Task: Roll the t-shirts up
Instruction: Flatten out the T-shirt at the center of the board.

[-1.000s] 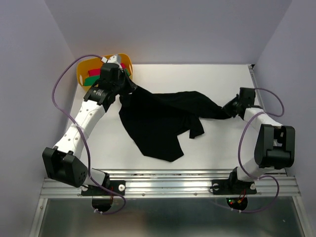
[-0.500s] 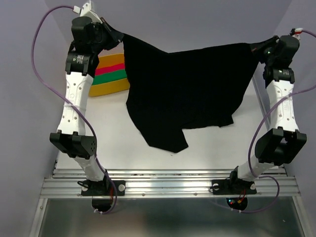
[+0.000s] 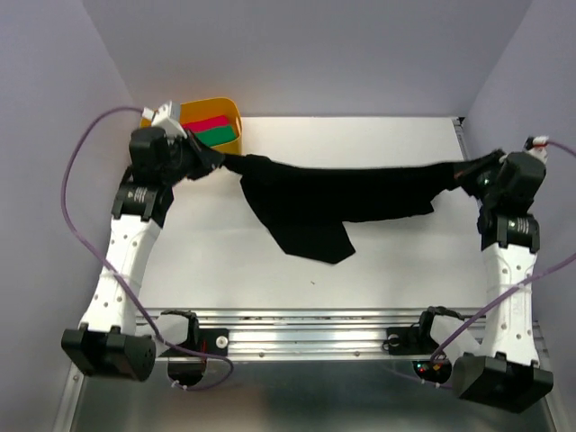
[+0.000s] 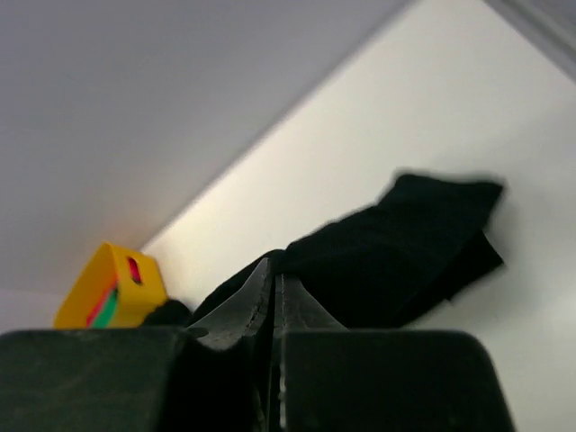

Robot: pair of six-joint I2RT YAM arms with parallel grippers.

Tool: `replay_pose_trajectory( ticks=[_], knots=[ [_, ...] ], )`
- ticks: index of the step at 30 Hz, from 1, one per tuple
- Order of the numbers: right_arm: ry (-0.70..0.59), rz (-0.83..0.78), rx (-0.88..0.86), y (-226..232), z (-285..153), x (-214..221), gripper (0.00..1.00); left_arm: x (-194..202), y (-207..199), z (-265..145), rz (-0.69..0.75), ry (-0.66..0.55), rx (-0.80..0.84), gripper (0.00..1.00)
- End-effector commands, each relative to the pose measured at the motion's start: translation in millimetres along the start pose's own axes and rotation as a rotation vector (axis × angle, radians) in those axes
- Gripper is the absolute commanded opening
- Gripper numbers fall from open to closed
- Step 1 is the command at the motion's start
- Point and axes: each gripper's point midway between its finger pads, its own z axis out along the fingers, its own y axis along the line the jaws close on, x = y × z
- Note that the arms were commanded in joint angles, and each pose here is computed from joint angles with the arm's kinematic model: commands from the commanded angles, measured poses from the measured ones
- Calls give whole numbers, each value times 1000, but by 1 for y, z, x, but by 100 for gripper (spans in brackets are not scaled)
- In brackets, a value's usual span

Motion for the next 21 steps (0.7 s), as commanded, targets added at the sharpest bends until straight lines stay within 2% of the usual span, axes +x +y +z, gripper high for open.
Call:
replay_pose_trajectory(
  ticks=[1, 2, 4, 5, 7, 8, 10, 11, 12, 13, 14, 15, 21],
  knots=[
    [173, 24, 243, -79, -30, 78, 1, 84, 43, -17, -46, 138, -51, 0],
    [229, 43, 309, -102, -40, 105, 1, 98, 48, -26, -69, 145, -65, 0],
    [270, 56, 358, -122, -49, 129, 2, 134, 73, -32, -114, 206, -136, 0],
    [287, 67, 384, -131, -55, 140, 7, 165, 93, -35, -146, 264, -185, 0],
    [315, 79, 412, -147, -64, 160, 22, 189, 106, -40, -190, 301, -227, 0],
    [322, 83, 420, -151, -66, 166, 26, 208, 117, -43, -214, 339, -254, 0],
    [347, 89, 443, -160, -68, 177, 47, 224, 126, -43, -250, 380, -286, 21],
    [356, 88, 450, -162, -67, 180, 55, 229, 128, -43, -259, 397, -295, 35],
    [366, 83, 456, -164, -67, 182, 61, 233, 131, -41, -267, 417, -305, 64],
    [378, 82, 466, -166, -66, 184, 65, 231, 132, -40, -272, 416, -318, 77],
    [379, 76, 465, -166, -65, 183, 74, 231, 134, -39, -274, 418, -332, 82],
    [381, 73, 463, -166, -65, 183, 76, 232, 139, -39, -274, 424, -362, 83],
    [382, 75, 412, -155, -59, 179, 81, 238, 164, -40, -267, 413, -537, 84]
  ],
)
